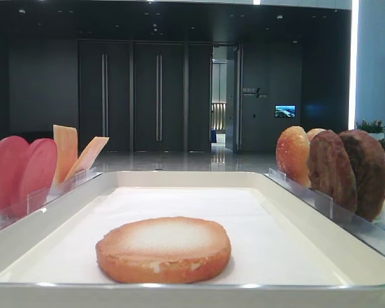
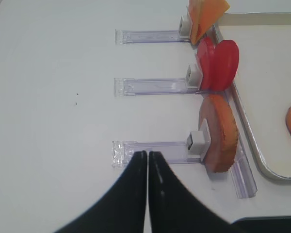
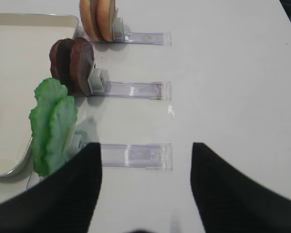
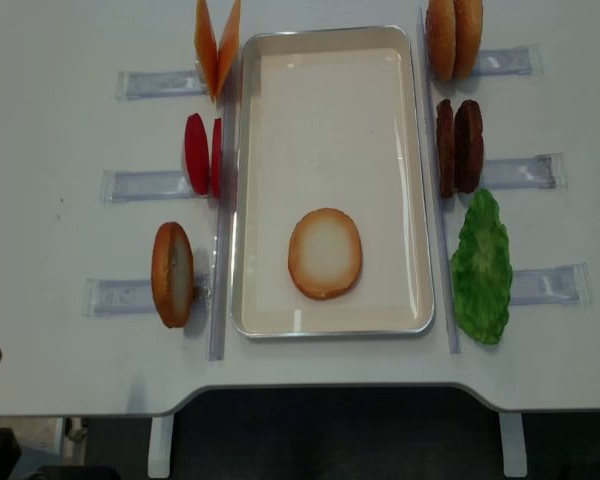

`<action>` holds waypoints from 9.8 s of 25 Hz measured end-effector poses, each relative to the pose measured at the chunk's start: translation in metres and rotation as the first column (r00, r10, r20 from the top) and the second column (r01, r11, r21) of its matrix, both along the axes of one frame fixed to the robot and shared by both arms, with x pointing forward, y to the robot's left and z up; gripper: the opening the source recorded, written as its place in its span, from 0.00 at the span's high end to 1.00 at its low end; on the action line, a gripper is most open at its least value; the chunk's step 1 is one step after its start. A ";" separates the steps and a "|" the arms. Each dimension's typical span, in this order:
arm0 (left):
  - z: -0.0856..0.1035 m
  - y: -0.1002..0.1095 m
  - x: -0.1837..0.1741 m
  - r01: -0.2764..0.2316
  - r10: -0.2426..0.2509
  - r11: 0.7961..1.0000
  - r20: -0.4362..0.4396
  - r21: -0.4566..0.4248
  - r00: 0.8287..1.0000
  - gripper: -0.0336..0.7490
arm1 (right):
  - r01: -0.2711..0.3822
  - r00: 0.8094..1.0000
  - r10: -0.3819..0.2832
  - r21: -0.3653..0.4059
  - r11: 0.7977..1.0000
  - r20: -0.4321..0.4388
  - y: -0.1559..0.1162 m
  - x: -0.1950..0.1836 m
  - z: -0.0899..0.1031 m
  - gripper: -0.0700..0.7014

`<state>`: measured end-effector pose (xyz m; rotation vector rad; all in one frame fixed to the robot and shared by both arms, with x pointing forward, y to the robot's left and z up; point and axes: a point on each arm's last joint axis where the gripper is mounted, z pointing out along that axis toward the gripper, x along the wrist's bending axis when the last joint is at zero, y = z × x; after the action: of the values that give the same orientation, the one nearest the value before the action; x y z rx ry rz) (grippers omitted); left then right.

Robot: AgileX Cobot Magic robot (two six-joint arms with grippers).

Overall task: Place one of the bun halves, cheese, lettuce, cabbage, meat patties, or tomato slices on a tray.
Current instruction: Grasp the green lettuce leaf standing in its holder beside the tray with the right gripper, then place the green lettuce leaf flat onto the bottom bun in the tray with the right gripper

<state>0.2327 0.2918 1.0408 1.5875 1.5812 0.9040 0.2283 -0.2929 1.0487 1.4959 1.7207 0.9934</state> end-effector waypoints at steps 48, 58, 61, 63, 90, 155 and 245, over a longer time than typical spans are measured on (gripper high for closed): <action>0.000 0.000 0.000 0.000 0.000 1.000 0.000 -0.001 1.000 0.96 | 0.000 0.828 0.056 0.100 0.995 -0.559 0.022 0.161 0.068 0.39; 0.000 0.000 0.000 0.000 0.000 1.000 0.000 -0.001 1.000 0.96 | -0.003 0.837 0.050 0.086 0.996 -0.544 0.021 0.165 0.074 0.39; 0.000 0.000 0.000 0.000 0.000 1.000 0.000 -0.001 1.000 0.96 | 0.018 0.835 0.041 0.101 0.995 -0.548 0.022 0.165 0.074 0.39; 0.000 0.000 0.000 0.000 0.000 1.000 0.000 -0.001 1.000 0.96 | 0.027 0.833 0.049 0.129 0.991 -0.551 0.024 0.165 0.075 0.39; 0.000 0.000 0.000 -0.010 0.010 1.000 0.000 -0.018 1.000 0.96 | -0.120 0.678 0.088 0.009 0.993 -0.730 0.115 0.179 0.029 0.39; 0.000 0.000 0.000 -0.010 0.010 1.000 0.000 -0.019 1.000 0.96 | -0.122 0.566 0.010 -0.072 0.990 -0.825 0.130 0.200 -0.026 0.86; 0.000 0.000 0.000 -0.010 0.010 1.000 0.000 -0.019 1.000 0.96 | -0.281 0.519 0.716 0.697 0.659 -0.468 0.233 0.243 -0.034 0.86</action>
<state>0.2327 0.2918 1.0408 1.5677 1.5947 0.8919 0.4717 -0.0602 1.0145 1.9354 2.7798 1.4202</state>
